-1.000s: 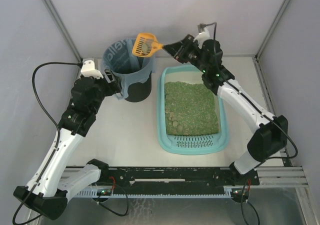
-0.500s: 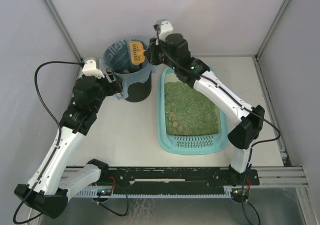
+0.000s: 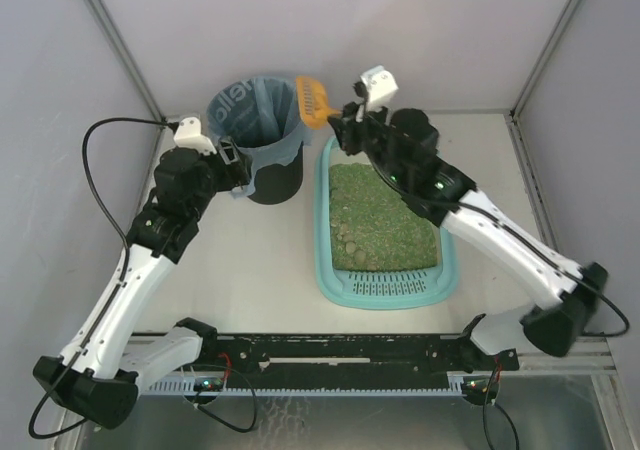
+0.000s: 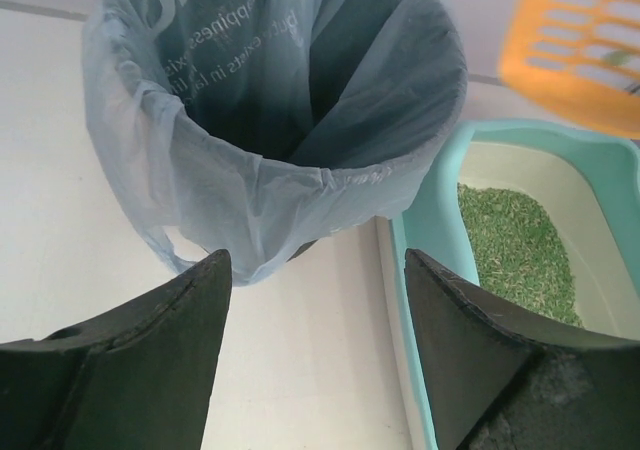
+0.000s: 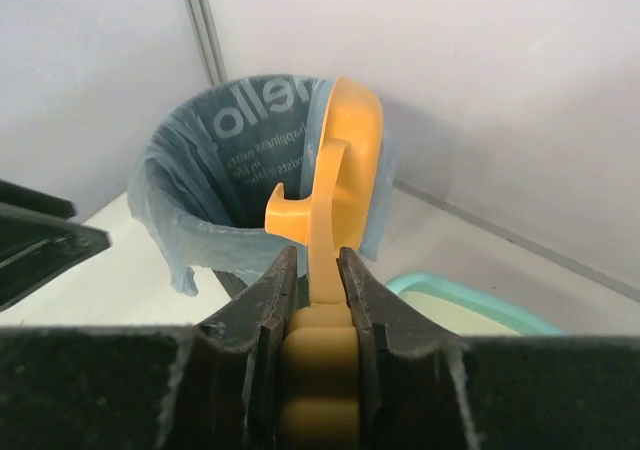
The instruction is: Clean the litter box
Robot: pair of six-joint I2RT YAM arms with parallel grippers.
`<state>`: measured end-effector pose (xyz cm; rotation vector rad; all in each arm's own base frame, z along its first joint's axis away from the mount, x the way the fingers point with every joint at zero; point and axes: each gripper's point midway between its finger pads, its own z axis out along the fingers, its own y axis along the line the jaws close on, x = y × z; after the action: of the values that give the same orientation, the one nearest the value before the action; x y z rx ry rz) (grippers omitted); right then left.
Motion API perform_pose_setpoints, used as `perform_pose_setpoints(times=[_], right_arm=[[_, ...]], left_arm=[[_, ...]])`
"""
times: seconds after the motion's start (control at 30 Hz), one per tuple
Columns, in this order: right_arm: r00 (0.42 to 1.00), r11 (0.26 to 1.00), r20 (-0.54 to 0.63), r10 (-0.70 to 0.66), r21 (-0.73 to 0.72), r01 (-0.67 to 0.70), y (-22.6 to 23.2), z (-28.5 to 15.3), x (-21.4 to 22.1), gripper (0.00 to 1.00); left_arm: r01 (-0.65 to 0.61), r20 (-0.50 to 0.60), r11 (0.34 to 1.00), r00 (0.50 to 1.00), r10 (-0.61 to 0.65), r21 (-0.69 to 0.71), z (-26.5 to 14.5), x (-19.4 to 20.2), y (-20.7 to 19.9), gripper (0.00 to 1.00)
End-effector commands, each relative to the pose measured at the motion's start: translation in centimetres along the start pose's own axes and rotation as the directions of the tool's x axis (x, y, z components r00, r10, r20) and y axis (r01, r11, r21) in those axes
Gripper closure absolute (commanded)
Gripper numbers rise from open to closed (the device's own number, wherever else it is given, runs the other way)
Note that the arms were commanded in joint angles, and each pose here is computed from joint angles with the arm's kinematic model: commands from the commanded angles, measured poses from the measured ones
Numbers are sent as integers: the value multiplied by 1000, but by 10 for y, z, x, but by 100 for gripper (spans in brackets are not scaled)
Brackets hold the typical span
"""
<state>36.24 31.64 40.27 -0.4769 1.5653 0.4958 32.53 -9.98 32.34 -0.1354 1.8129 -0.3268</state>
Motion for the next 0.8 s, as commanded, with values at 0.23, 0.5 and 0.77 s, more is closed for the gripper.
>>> perform_pose_setpoints(times=[0.23, 0.5, 0.77], right_arm=[[978, 960, 194, 81, 250, -129, -69, -133, -11, 100], [955, 898, 30, 294, 335, -287, -113, -161, 64, 100], [910, 903, -254, 327, 367, -222, -116, -168, 128, 100]], left_arm=[[-3, -71, 994, 997, 11, 109, 9, 19, -33, 27], [-131, -128, 973, 979, 156, 188, 3, 54, -77, 28], [-256, -161, 925, 938, 308, 281, -11, 91, -119, 28]])
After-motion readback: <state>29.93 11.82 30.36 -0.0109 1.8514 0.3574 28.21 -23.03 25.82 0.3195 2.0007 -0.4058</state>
